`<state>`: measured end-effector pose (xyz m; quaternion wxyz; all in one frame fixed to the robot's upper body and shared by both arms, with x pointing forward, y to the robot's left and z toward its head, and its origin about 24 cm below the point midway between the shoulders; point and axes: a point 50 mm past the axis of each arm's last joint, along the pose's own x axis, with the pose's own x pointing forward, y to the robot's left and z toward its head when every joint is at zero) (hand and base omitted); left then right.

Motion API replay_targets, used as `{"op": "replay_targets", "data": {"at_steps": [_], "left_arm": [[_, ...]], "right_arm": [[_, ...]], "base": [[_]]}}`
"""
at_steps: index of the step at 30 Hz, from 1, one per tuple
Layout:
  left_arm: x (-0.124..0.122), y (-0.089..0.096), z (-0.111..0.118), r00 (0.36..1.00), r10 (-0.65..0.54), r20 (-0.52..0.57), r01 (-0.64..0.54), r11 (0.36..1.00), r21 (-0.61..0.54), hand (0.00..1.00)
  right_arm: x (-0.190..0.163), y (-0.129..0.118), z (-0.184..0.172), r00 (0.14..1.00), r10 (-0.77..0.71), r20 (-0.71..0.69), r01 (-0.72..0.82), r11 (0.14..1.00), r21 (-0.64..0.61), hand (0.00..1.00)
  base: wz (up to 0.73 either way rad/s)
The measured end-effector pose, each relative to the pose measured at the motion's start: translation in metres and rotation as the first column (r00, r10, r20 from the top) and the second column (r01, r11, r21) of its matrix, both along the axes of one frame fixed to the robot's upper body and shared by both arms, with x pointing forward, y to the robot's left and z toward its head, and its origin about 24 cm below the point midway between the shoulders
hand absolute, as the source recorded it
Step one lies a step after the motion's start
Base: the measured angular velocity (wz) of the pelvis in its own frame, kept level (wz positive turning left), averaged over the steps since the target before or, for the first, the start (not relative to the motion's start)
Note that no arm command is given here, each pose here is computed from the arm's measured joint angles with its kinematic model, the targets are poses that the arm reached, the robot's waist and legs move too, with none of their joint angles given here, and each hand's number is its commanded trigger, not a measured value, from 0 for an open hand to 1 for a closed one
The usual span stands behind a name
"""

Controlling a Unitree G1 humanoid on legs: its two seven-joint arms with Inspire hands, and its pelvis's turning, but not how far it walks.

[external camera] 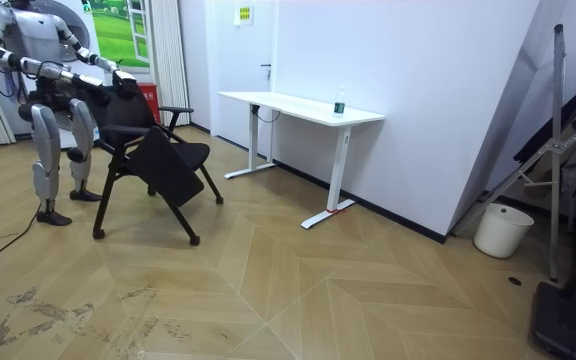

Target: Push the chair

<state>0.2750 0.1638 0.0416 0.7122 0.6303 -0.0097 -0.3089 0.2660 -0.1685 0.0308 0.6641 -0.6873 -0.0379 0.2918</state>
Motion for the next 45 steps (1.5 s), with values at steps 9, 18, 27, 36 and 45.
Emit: {"op": "replay_targets", "data": {"at_steps": [9, 18, 27, 36, 45], "left_arm": [[0.000, 0.000, 0.000, 1.000, 0.003, 0.006, -0.003, 1.000, -0.002, 1.00], [0.000, 0.000, 0.000, 1.000, 0.005, 0.006, -0.005, 1.000, -0.001, 1.00], [0.000, -0.001, -0.003, 1.000, 0.002, 0.002, -0.002, 1.000, 0.002, 1.00], [-0.001, -0.002, -0.016, 1.000, 0.017, -0.027, -0.016, 1.000, 0.014, 1.00], [0.004, -0.008, -0.010, 1.000, 0.002, 0.006, -0.002, 1.000, -0.016, 1.00]], "right_arm": [[0.000, -0.001, -0.002, 1.000, -0.001, 0.025, 0.000, 1.000, 0.014, 1.00], [0.000, -0.002, -0.003, 0.999, 0.001, 0.033, -0.002, 1.000, 0.018, 1.00], [-0.002, -0.005, -0.009, 0.999, 0.012, 0.034, -0.013, 0.999, 0.029, 1.00], [-0.005, -0.006, -0.024, 1.000, 0.007, 0.006, -0.007, 0.999, 0.049, 1.00], [0.000, -0.016, -0.012, 0.999, 0.005, 0.048, -0.007, 0.999, 0.043, 1.00]], "base": [[0.00], [0.00], [0.06], [0.07], [0.15]]}}
